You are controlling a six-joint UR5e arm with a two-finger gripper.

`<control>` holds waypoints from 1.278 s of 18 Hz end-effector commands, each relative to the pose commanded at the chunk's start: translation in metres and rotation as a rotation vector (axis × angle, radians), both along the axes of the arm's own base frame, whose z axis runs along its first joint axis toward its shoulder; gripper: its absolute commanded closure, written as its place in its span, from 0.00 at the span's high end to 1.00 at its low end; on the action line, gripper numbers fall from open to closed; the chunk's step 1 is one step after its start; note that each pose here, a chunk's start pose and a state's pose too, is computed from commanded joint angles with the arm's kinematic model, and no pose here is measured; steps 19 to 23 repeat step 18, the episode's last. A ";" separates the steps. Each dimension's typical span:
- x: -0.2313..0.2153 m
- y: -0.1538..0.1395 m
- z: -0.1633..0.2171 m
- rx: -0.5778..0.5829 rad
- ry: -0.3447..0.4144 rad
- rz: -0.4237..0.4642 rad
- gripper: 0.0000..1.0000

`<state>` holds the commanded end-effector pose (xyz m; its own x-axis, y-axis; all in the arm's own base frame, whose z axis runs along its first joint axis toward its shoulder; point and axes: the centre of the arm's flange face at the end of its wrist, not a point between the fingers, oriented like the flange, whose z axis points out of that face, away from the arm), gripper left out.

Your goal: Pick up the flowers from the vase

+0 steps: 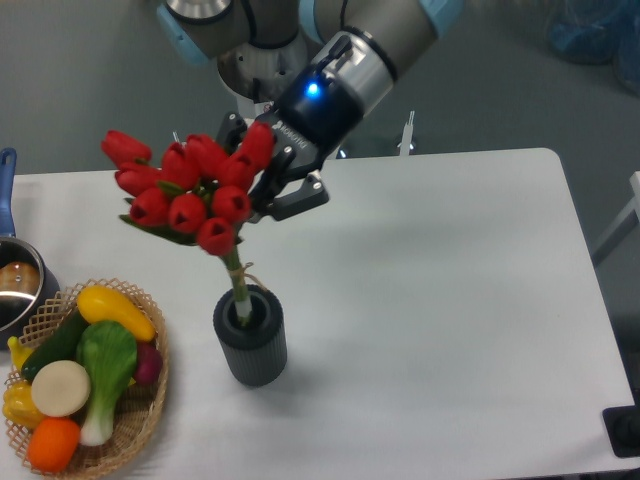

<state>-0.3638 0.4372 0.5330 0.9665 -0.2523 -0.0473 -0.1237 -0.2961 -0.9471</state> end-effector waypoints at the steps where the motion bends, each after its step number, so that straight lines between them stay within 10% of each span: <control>1: -0.004 -0.004 0.001 0.000 0.000 0.010 0.33; 23: -0.072 -0.060 -0.018 -0.010 -0.004 0.148 0.33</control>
